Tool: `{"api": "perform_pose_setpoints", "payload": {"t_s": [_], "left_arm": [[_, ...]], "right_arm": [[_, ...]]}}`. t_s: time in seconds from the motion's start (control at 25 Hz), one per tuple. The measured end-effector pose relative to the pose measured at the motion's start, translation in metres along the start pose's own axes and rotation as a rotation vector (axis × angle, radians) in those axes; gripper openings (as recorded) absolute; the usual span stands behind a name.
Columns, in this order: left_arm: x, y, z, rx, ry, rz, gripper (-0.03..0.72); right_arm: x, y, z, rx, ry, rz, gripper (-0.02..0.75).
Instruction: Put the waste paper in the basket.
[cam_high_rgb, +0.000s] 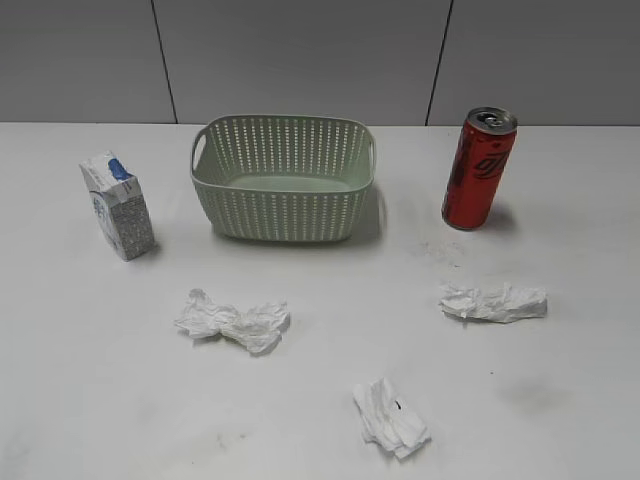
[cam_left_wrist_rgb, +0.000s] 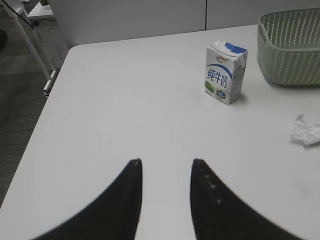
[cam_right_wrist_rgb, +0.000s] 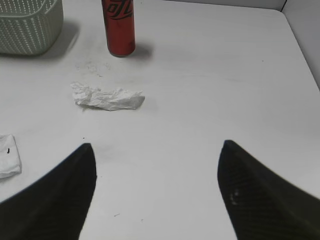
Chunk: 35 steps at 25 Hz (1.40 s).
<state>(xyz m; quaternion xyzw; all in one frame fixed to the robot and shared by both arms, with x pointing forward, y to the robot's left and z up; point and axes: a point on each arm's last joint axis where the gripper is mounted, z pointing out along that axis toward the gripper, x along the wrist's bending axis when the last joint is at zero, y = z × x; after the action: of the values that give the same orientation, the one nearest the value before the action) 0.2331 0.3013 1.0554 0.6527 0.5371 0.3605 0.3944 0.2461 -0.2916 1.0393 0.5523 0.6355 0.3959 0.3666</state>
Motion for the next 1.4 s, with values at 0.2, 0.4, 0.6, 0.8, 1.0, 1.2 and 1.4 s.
{"api": "perform_pose_setpoints", "payload": {"t_s": [0.2,0.4,0.6,0.8,1.0,1.2,1.4], "left_arm": [[0.000,0.000,0.000,0.000,0.000,0.000,0.238],[0.000,0.000,0.000,0.000,0.000,0.000,0.238],[0.000,0.000,0.000,0.000,0.000,0.000,0.239],[0.000,0.000,0.000,0.000,0.000,0.000,0.239],[0.000,0.000,0.000,0.000,0.000,0.000,0.239],[0.000,0.000,0.000,0.000,0.000,0.000,0.238],[0.000,0.000,0.000,0.000,0.000,0.000,0.238]], "right_arm": [[0.000,0.000,0.000,0.000,0.000,0.000,0.571],[0.000,0.000,0.000,0.000,0.000,0.000,0.571],[0.000,0.001,0.002,0.018,0.001,0.001,0.571],[-0.002,0.011,0.017,0.114,0.007,0.007,0.571],[-0.005,0.026,0.041,0.199,0.009,0.011,0.571],[-0.007,0.032,0.069,0.327,0.023,0.025,0.571],[-0.007,0.043,0.098,0.434,0.064,0.043,0.571]]}}
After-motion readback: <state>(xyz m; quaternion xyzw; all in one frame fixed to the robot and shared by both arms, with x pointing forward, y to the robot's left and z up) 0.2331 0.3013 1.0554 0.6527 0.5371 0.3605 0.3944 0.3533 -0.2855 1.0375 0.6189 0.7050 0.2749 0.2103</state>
